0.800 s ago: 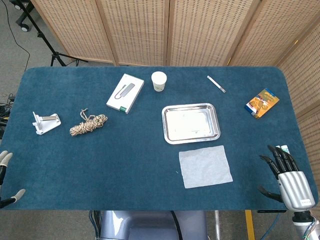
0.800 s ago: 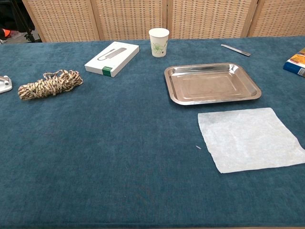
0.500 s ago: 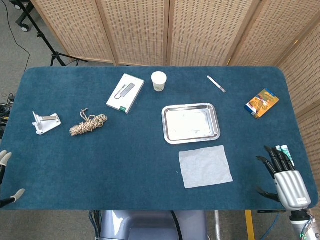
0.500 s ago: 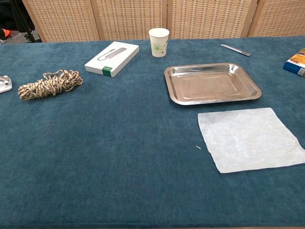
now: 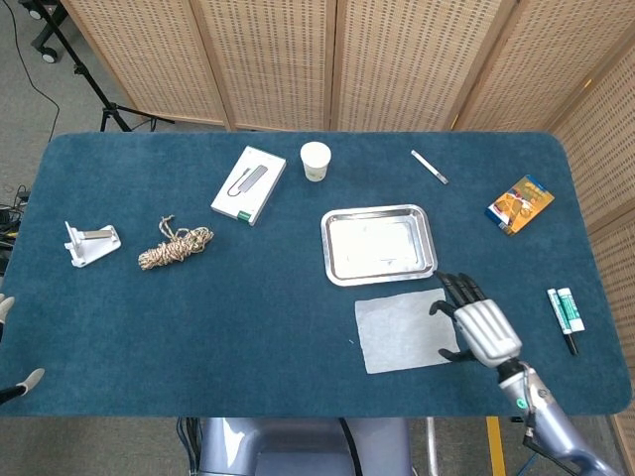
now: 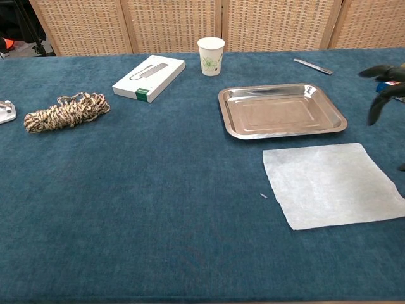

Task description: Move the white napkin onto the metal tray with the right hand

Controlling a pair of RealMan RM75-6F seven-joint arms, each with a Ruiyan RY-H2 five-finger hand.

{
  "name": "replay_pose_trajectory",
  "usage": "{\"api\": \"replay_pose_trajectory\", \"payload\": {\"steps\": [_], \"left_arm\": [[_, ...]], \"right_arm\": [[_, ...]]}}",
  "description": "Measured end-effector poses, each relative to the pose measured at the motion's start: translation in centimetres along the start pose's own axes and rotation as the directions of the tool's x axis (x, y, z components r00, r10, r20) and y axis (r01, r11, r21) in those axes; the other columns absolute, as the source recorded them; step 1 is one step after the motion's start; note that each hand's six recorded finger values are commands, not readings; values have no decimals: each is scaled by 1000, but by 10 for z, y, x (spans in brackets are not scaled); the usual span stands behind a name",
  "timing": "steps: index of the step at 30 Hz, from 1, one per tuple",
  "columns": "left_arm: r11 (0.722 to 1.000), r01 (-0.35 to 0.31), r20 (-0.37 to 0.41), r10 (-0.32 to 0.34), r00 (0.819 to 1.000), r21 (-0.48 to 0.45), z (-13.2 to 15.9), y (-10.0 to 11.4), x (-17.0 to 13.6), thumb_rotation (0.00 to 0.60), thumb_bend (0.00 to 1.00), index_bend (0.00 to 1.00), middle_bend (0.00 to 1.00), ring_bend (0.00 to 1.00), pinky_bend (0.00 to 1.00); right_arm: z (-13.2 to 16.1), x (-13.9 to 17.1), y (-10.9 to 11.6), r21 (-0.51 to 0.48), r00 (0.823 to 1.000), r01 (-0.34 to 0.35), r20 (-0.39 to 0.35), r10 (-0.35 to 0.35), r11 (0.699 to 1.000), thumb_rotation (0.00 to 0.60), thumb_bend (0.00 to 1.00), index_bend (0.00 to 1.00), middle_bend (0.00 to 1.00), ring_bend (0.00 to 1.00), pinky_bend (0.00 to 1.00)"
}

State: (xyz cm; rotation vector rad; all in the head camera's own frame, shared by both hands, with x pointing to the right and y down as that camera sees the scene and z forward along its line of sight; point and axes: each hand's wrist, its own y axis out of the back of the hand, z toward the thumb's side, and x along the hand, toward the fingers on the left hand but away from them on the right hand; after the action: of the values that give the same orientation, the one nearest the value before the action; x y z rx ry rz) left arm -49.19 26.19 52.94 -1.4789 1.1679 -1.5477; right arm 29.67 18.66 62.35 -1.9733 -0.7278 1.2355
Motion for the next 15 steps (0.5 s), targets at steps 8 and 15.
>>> {"api": "replay_pose_trajectory", "payload": {"steps": [8, 15], "left_arm": [[1000, 6, -26, -6, 1000, -15, -7, 1, 4, 600, 0, 0, 0, 0, 0], [1000, 14, -35, -15, 999, -23, -10, 1, 5, 600, 0, 0, 0, 0, 0]], "right_arm": [[34, -51, -41, 8, 994, -109, -9, 109, 994, 600, 293, 396, 0, 0, 23], [62, -81, -61, 44, 989, -145, -28, 147, 988, 600, 355, 396, 0, 0, 23]]}}
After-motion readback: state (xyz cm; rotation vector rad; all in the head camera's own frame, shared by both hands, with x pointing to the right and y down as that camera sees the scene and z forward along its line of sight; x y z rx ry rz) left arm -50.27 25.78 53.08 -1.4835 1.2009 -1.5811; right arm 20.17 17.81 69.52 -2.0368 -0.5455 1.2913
